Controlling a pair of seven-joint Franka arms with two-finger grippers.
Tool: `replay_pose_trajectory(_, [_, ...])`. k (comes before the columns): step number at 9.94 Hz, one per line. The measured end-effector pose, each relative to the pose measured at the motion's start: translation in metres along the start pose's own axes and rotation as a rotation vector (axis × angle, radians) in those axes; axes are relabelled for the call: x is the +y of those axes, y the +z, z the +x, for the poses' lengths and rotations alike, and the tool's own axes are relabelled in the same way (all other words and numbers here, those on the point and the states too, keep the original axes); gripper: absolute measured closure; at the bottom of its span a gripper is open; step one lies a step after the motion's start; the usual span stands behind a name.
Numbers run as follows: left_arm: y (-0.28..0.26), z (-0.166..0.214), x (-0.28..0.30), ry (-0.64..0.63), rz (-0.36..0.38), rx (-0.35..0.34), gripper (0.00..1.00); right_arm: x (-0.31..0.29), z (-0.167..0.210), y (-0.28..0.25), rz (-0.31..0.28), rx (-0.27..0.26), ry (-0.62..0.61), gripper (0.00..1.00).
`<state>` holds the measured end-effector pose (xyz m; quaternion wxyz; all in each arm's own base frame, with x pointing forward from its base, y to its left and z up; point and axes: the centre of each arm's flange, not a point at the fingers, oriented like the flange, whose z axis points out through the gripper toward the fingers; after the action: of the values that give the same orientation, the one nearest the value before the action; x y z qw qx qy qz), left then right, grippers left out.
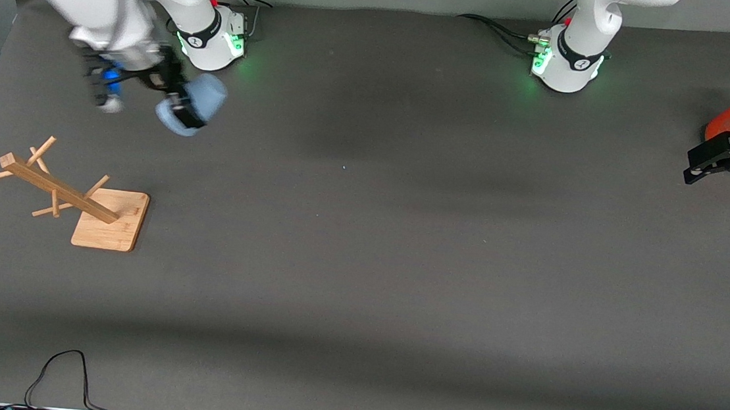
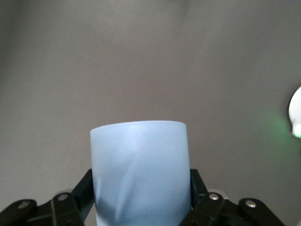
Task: Rotate and upright cup with both arms
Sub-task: 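Carry the blue cup to the middle of the table with the right gripper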
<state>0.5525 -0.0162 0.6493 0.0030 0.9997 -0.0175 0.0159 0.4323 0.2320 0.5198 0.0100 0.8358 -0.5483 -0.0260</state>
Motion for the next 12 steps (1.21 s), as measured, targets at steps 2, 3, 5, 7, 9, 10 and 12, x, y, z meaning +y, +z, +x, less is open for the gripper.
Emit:
replay_pose_trajectory(2, [0.0,0.0,-0.001,-0.001,0.0,-0.001,0.0,-0.037,-0.068,0.022,0.001,0.022,0.11,0.18])
replay_pose_trajectory(3, [0.0,0.0,-0.001,-0.002,0.0,-0.001,0.0,-0.057,-0.098,0.034,0.0,0.015,0.175,0.18])
replay_pose_trajectory(5, [0.001,0.001,-0.002,-0.003,0.001,-0.002,0.0,-0.1,-0.154,0.068,-0.01,0.019,0.296,0.18])
replay_pose_trajectory(7, [0.002,0.001,-0.003,-0.005,0.002,-0.003,0.0,-0.135,-0.209,0.114,-0.001,0.051,0.402,0.18])
replay_pose_trajectory(9, [0.004,0.002,-0.004,-0.008,0.003,-0.007,0.0,-0.153,-0.257,0.17,0.011,0.077,0.491,0.18])
replay_pose_trajectory(10, [0.005,0.003,-0.005,-0.009,0.003,-0.009,0.0,-0.156,-0.276,0.2,0.014,0.09,0.525,0.18])
replay_pose_trajectory(12, [0.009,0.005,-0.007,-0.013,0.009,-0.017,0.0,-0.157,-0.305,0.254,0.013,0.124,0.578,0.18])
